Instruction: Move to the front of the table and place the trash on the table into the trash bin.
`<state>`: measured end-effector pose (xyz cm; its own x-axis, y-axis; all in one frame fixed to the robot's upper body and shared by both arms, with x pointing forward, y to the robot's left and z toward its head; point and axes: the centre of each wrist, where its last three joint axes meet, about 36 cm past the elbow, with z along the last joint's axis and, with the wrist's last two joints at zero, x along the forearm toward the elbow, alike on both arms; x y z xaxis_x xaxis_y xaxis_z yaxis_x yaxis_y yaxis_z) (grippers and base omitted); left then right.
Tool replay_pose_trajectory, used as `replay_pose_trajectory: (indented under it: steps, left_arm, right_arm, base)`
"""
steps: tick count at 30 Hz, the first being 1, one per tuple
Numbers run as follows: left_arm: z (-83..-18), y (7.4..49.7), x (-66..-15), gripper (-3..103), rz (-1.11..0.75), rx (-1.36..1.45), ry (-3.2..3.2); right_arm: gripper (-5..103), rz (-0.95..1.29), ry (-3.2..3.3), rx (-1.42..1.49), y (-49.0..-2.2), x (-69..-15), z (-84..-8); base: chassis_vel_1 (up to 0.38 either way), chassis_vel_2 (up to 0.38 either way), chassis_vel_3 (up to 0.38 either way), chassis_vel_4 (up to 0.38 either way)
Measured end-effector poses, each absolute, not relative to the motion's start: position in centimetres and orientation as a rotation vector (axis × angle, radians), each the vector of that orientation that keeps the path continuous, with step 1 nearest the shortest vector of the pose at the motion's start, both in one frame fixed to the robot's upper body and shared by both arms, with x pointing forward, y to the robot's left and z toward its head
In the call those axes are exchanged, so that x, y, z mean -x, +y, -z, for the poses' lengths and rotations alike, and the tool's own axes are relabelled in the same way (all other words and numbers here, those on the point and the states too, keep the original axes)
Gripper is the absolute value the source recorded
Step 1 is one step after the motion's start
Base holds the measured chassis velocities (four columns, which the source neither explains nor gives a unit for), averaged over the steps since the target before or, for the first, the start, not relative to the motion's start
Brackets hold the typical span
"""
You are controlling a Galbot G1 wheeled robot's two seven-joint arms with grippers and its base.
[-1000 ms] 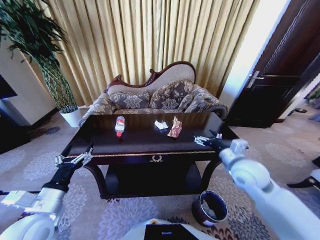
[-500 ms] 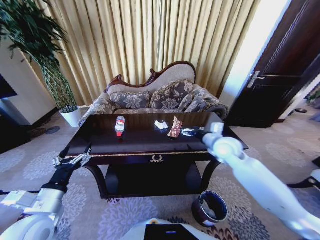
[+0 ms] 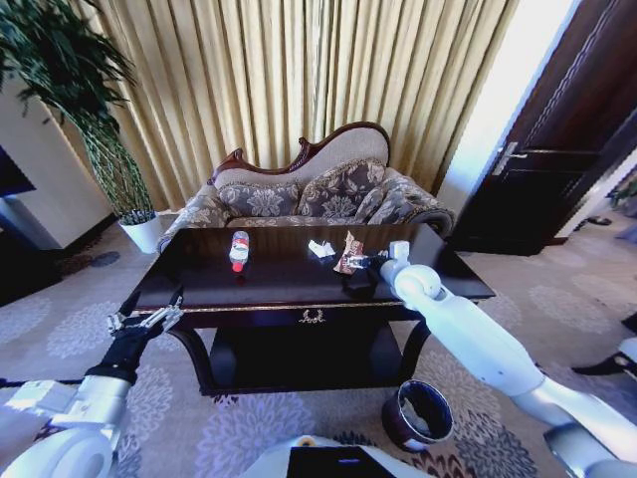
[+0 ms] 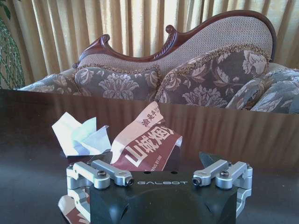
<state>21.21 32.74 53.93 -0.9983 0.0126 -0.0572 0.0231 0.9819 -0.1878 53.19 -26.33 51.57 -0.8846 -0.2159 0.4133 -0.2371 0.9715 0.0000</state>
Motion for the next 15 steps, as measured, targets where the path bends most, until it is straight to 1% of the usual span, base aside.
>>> replay_pose_trajectory:
  steps: [15]
  left_arm:
    - [-54.0, 32.9, -21.3, 100, 0.301, -0.084, 3.041]
  right_arm:
    - [100, -0.12, -2.674, -0.405, -24.6, -54.0, -51.8]
  base:
    - [0.0, 0.0, 0.0, 0.0]
